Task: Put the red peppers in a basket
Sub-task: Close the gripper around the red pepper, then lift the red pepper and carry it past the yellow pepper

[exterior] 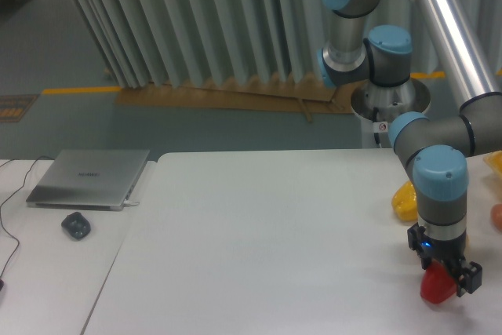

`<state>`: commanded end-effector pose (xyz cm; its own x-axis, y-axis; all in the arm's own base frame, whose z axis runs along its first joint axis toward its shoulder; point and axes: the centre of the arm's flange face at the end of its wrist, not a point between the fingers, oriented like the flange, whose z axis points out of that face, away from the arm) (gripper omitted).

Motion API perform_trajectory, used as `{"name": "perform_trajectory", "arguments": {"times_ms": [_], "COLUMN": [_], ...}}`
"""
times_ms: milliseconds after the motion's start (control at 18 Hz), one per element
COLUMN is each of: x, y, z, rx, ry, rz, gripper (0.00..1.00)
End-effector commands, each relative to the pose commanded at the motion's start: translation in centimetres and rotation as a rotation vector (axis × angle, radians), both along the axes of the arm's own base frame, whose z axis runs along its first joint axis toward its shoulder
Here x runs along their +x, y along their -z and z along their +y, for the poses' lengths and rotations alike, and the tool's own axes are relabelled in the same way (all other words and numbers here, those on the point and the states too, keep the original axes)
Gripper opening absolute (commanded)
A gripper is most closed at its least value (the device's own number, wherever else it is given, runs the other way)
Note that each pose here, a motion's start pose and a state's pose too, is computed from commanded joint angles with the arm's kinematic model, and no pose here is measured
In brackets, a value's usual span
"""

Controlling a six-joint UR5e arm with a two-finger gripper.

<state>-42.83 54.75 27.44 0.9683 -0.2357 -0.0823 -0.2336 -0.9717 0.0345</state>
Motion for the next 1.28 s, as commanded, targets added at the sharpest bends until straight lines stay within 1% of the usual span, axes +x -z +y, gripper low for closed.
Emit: {"name": "perform_trajectory", "arguments": {"times_ms": [56, 167, 222, 611, 889, 1056, 1278], "x": [0.0, 0.1, 0.0, 0.0, 0.1, 0.1, 0.5], "y": [0.1, 0.1, 0.0, -0.1, -0.8, -1.4, -3.6], "z": [0.0, 0.0, 0.0, 0.0, -0.1, -0.3, -0.6], "rx": [-0.001, -0.001, 0.0, 0.003, 0.011, 0.017, 0.033], "ry": [0.0, 0.003, 0.005, 0.006, 0.006, 0.007, 0.008], "rz": [-0.001, -0.001, 0.0, -0.001, 0.006, 0.009, 0.027], "gripper": [0.66, 0.64, 0.59, 0.59, 0.59, 0.59, 0.59]}}
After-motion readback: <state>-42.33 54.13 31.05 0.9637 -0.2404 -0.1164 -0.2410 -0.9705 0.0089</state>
